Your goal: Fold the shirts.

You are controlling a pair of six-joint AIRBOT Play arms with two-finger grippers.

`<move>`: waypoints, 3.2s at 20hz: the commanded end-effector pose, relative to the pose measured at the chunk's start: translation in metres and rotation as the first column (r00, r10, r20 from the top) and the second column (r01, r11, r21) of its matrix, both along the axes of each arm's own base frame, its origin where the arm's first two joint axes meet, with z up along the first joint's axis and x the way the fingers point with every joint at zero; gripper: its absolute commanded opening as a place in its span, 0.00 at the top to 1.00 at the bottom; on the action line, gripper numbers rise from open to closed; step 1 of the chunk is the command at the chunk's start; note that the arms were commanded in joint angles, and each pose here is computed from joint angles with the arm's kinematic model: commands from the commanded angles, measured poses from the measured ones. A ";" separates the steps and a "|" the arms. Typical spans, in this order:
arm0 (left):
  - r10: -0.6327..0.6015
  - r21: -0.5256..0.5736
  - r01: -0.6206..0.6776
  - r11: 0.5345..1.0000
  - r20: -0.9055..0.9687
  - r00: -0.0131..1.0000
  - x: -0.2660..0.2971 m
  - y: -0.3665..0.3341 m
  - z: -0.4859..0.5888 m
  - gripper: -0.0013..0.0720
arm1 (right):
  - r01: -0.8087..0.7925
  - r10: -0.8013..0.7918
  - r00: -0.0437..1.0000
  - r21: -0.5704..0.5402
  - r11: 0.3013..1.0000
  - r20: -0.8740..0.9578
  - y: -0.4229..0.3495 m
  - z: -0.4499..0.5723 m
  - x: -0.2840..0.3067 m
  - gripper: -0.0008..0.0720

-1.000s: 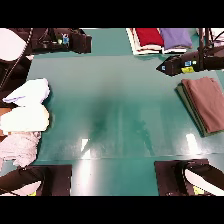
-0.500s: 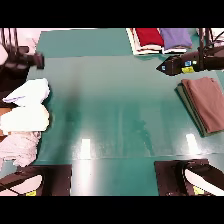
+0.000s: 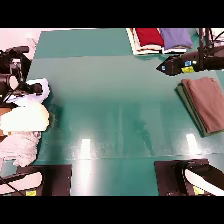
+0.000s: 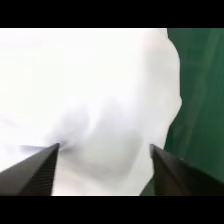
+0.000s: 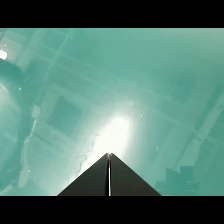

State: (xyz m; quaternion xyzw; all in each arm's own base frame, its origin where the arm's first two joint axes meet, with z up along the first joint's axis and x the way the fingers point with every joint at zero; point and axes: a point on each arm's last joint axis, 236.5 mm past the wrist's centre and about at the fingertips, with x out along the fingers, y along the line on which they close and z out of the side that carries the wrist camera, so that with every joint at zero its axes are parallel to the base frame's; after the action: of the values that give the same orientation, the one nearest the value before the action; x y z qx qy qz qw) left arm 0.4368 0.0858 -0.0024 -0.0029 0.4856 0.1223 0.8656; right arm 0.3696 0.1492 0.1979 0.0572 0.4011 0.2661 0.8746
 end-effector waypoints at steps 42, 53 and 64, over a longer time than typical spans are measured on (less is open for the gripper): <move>-0.409 -0.479 0.246 0.842 -0.270 0.872 -0.113 -0.231 -0.048 0.25 | 0.137 -0.143 0.884 0.046 0.989 0.445 -0.059 0.206 -0.008 0.96; -0.395 -0.660 0.167 0.732 -0.212 0.894 -0.130 -0.271 -0.068 0.94 | 0.063 -0.060 0.959 -0.003 0.998 0.278 -0.038 0.147 0.019 0.97; -0.438 -0.458 0.479 0.749 0.199 0.877 -0.036 -0.265 0.095 0.95 | 0.268 -0.261 0.855 -0.050 0.962 -0.448 -0.107 -0.154 -0.029 0.41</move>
State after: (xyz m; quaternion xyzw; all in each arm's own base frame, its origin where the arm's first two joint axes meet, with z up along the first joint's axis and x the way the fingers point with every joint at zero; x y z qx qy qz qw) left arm 0.3884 -0.1807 0.0652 -0.1182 0.4826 -0.2196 0.8396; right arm 0.3639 0.0469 0.1250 0.1293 0.5257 0.1546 0.8264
